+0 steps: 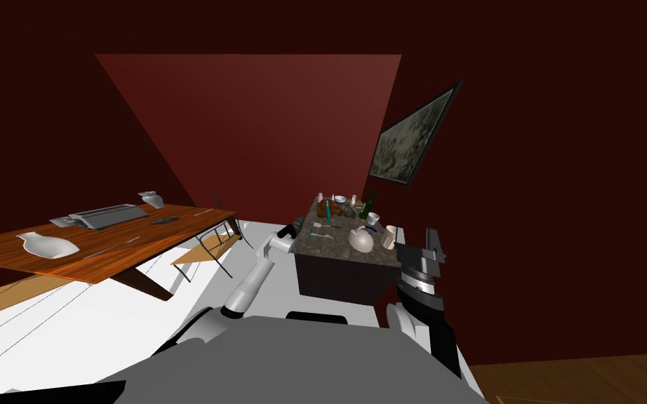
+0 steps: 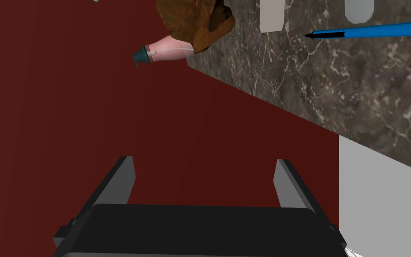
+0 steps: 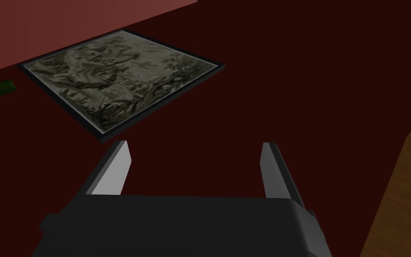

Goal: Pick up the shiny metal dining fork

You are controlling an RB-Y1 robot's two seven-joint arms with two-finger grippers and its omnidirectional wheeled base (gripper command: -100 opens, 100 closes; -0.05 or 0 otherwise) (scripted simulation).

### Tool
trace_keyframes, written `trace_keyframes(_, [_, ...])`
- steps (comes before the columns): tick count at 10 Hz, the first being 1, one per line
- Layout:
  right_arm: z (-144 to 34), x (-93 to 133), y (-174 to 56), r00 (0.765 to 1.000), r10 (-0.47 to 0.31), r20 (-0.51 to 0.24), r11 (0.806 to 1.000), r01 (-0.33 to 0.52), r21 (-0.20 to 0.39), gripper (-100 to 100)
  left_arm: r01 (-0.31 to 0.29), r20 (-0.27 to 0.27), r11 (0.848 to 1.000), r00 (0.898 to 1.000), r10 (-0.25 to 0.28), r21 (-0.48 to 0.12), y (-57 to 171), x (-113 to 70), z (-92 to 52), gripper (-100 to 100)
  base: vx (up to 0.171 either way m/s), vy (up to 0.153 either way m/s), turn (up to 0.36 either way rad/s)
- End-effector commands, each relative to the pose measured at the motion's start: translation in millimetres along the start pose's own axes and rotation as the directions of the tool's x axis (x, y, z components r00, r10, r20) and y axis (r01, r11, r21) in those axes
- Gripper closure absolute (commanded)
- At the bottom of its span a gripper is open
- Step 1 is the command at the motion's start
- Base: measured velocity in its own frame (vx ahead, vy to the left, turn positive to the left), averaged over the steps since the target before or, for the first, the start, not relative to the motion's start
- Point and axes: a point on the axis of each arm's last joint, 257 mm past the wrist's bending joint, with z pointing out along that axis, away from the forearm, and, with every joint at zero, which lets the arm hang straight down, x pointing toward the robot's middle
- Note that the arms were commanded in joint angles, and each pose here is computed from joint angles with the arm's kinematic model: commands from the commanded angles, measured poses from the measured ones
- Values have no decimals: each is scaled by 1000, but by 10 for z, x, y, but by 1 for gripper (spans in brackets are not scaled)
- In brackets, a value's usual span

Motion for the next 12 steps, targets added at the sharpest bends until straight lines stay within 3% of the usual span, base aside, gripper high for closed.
trace_keyframes(1, [0, 0, 0, 1000, 0, 0, 1000, 0, 0, 0, 1, -1, 999, 1000, -2, -49, 89, 15, 42, -100, 17, -43, 14])
trace_keyframes(5, [0, 0, 0, 1000, 0, 0, 1000, 0, 0, 0, 9, -2, 988, 1000, -9, -153, 226, 38, 149, -100, 9, -34, 13])
trace_keyframes(7, [0, 0, 0, 1000, 0, 0, 1000, 0, 0, 0, 9, -1, 981, 1000, -9, -192, 326, 36, 131, -100, 20, -31, 3])
trace_keyframes(10, [0, 0, 0, 1000, 0, 0, 1000, 0, 0, 0, 14, 1, 966, 1000, -14, -257, 431, 42, 152, -100, 15, -34, 9])
trace_keyframes(12, [0, 0, 0, 1000, 0, 0, 1000, 0, 0, 0, 21, 6, 948, 1000, -20, -319, 535, 46, 158, -100, 20, -38, 9])
